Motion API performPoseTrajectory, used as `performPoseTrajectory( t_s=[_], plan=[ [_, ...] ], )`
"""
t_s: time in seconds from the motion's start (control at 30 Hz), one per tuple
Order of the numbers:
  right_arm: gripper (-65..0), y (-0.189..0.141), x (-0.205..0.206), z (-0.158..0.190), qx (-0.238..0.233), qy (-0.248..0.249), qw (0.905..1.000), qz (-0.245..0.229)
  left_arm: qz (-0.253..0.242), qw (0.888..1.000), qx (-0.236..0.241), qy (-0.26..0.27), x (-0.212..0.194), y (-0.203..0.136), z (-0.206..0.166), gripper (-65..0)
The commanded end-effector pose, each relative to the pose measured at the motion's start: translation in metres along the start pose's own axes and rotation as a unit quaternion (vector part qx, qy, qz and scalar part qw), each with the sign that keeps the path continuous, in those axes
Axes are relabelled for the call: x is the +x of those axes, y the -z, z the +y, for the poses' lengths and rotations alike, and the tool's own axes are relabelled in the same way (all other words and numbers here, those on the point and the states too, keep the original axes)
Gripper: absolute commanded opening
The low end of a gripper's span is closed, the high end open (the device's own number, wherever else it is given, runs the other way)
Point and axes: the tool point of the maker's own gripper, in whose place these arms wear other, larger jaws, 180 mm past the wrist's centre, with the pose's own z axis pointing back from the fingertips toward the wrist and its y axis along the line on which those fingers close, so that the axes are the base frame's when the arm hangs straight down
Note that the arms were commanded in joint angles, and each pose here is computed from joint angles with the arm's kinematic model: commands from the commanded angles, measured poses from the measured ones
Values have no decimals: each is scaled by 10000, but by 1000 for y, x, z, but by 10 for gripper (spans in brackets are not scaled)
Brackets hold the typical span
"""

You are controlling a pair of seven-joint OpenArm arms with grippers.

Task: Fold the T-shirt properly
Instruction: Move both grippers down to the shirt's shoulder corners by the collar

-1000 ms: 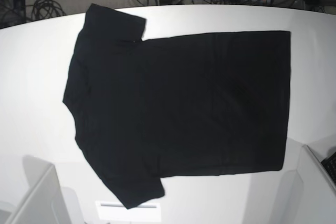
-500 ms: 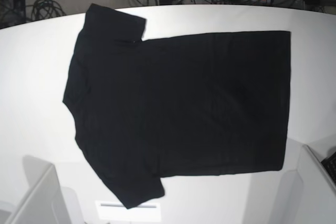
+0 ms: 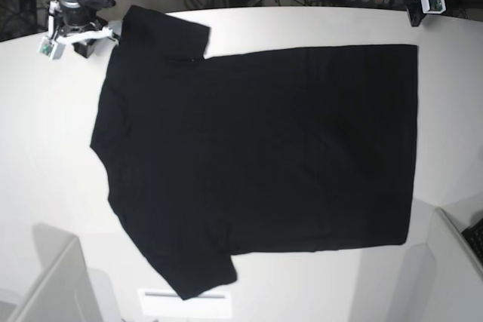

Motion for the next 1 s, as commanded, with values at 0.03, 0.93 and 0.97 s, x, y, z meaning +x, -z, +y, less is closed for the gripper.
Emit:
performPoseTrajectory(
  t_s=[0.03,0.93,0.97],
  plan=[
    [-438,1,9,6,189,229,9996,2,-154,9998,117,41,9,0,9,-650],
    [-264,26,-49,3,608,792,9800,1724,-294,9920,222,-1206,8,22,52,-176],
    [-264,25,-53,8,681,736,9788,1786,-317,9918,228,-1219,9,24,52,-176]
  ],
)
